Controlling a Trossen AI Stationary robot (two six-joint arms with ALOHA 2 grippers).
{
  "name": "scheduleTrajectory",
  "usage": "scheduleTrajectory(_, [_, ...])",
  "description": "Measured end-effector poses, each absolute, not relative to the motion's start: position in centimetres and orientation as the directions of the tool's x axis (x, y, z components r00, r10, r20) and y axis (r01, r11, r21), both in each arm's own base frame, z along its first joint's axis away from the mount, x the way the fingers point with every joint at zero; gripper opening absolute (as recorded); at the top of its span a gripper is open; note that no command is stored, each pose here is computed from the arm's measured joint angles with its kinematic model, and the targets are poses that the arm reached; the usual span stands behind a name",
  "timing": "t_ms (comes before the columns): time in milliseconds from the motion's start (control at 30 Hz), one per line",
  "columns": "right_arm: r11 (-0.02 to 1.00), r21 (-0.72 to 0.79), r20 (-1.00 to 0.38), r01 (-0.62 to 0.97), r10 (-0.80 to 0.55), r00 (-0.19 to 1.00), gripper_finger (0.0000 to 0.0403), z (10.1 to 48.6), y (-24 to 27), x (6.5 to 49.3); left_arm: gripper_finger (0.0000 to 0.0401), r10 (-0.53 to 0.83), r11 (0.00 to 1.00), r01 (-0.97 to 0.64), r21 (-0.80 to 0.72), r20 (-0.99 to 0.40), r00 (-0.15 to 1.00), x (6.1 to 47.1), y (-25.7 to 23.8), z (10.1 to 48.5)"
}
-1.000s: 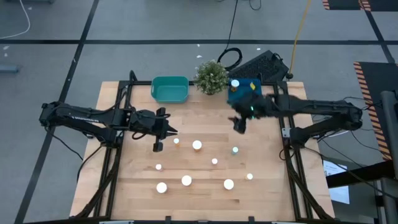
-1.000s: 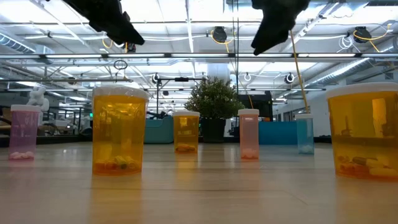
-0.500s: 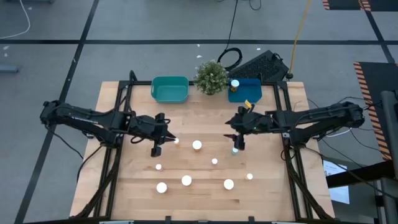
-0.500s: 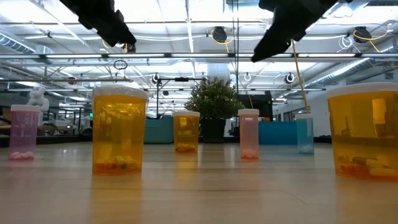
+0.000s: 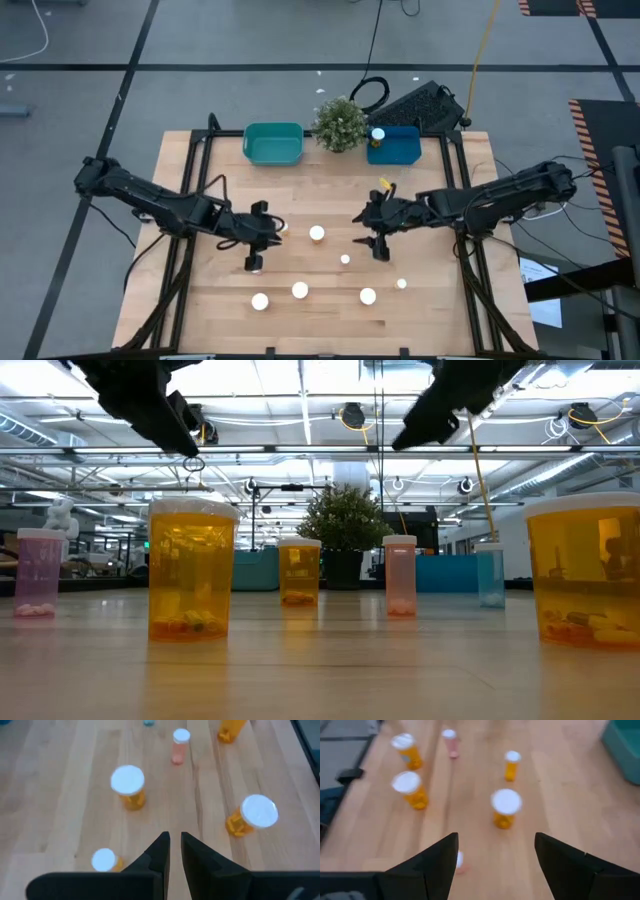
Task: Pick and place medicine bottles into bin by pill shape (circle, oval)
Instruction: Put the large orange pill bottle into the blue bin
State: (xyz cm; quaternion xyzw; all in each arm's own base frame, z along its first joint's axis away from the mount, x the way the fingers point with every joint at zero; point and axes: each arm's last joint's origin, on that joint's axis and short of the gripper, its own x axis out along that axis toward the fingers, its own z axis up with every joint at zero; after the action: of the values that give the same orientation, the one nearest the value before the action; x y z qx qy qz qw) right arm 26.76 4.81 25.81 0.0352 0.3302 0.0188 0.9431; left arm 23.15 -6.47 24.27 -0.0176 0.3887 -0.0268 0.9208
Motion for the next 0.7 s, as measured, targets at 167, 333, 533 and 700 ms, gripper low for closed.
scheduleTrajectory(167, [0.992,0.089,-0.661,-0.093,0.129,0.74,0.0258,26.2,7.5,28.0,0.0049,-0.071,0.997,0.042,-0.058,-0.747,0.661,23.4,-7.4,23.3])
scheduleTrajectory(333, [0.985,0.137,-0.735,-0.106,0.173,0.656,0.0258,26.1,11.0,28.2,0.0049,-0.045,0.999,0.033,-0.031,-0.758,0.651,23.7,-8.1,22.6])
scheduleTrajectory(533, [0.981,0.171,-0.823,-0.094,0.195,0.534,0.0258,25.5,14.8,27.9,0.0049,-0.029,1.0,0.026,-0.017,-0.767,0.641,23.7,-8.5,22.2])
scheduleTrajectory(700, [0.983,0.18,-0.856,-0.039,0.176,0.486,0.0258,25.6,16.7,28.0,0.0049,-0.018,1.0,0.006,-0.019,-0.759,0.651,23.6,-8.9,22.2])
